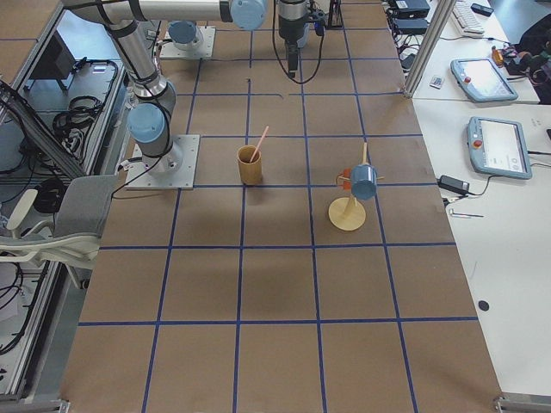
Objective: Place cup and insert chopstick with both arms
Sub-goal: 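Lower the left gripper onto the light blue cup rim and grasp it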
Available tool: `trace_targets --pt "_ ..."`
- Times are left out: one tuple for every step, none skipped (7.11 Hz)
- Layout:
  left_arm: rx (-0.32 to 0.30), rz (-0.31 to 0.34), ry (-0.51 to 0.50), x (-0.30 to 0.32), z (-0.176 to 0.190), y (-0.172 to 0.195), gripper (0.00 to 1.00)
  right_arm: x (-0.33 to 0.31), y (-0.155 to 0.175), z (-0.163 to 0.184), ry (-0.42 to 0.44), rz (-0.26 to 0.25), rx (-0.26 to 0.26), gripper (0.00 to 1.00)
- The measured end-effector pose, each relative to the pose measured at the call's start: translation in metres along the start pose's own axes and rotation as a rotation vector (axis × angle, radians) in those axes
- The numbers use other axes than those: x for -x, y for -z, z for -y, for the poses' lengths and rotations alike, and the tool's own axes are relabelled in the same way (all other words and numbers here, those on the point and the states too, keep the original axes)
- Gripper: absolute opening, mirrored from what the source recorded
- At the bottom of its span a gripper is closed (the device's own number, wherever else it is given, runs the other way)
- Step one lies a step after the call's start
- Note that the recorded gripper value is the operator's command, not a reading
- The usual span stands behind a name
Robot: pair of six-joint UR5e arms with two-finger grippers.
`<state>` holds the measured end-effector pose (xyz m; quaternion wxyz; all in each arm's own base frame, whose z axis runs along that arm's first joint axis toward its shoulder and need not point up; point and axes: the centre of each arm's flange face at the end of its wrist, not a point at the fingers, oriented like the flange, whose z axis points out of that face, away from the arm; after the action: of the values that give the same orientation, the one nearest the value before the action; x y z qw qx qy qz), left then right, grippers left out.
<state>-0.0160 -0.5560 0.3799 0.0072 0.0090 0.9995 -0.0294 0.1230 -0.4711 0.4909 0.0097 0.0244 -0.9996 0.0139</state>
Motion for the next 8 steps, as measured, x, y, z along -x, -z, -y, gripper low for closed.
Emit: trace_targets --pt "-0.009 0.007 -0.008 0.008 -0.005 -0.037 1.0 0.0 0.0 0.0 -0.001 0.0 0.0 1.0" --pt "-0.003 0.008 -0.009 0.011 -0.009 -0.065 0.98 0.0 0.0 0.0 -0.001 0.0 0.0 1.0" --pt "0.009 0.007 -0.012 0.013 -0.011 -0.081 0.98 0.0 0.0 0.0 0.0 0.0 0.001 1.0" --pt "0.024 0.004 -0.012 0.016 -0.01 -0.093 0.95 0.0 0.0 0.0 0.0 0.001 0.0 1.0" --pt "0.038 -0.002 -0.004 0.022 -0.009 -0.103 0.83 0.0 0.0 0.0 0.0 0.001 -0.001 1.0" --pt "0.055 -0.009 0.008 0.029 -0.009 -0.113 0.55 -0.001 0.0 0.001 -0.003 0.002 -0.002 1.0" --pt "0.073 -0.014 0.016 0.034 -0.009 -0.123 0.18 -0.003 0.001 0.001 -0.008 0.004 -0.006 1.0" --pt "0.089 -0.019 0.021 0.036 -0.009 -0.132 0.03 -0.007 0.002 0.003 -0.014 0.003 -0.011 1.0"
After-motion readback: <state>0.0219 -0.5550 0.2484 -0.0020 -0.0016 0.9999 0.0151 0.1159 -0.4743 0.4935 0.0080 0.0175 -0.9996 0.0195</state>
